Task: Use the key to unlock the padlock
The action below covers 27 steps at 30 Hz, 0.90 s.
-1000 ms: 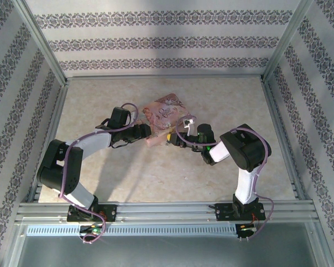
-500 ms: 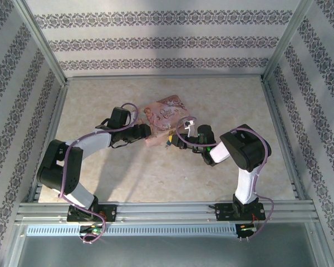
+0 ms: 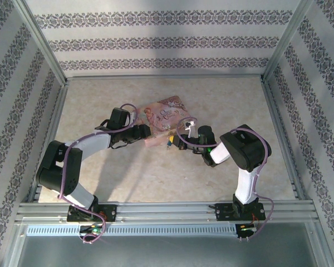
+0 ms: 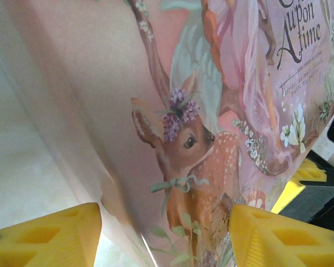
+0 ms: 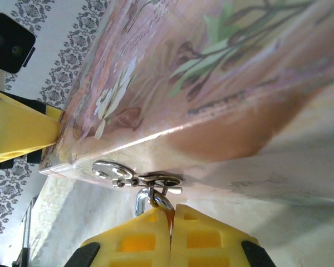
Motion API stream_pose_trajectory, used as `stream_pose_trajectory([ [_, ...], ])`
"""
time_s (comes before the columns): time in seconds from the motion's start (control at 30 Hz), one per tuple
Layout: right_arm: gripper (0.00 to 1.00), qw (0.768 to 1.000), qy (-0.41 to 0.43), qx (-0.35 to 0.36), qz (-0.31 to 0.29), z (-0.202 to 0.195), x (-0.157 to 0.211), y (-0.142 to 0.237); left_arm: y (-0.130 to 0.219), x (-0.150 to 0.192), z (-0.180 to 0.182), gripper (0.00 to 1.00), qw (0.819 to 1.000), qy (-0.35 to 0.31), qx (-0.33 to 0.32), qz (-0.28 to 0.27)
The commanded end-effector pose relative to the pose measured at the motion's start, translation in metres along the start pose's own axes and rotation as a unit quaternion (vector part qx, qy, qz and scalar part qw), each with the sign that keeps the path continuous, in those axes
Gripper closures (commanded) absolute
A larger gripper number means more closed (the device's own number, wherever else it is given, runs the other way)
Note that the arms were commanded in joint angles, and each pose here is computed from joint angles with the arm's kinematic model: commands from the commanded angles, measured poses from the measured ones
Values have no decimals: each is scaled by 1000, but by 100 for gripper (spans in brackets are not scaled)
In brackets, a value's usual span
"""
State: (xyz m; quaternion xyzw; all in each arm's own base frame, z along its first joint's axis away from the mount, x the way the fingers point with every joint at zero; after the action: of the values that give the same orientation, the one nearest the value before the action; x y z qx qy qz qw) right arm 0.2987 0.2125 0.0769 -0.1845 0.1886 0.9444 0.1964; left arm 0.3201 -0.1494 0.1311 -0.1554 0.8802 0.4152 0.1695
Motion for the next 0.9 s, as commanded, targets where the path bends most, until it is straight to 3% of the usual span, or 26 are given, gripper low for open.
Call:
stream_pose_trajectory([
  [0.0,98,999,13,-37,-31,18,-12,5,0,15,10,39,1000,20,-13,18],
  [0.87,100,976,-130,-25,-170,20,-39,13,-11,39,5,40,999,39,7,25],
])
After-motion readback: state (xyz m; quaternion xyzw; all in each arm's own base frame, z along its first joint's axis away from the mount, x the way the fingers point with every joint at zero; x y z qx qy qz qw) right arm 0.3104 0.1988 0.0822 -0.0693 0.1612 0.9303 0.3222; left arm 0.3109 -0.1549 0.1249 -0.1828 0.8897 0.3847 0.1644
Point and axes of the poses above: each hand's point on the last joint's axis, 136 mm out from that joint toward the fingers, its own y axis back along the fingers, its own z axis along the line the jaws close on, x = y × z, the point moved 7 cm from there along y, back along the fingers, and after that the axes turned 10 degrees about -y, right-handed, at the moved point
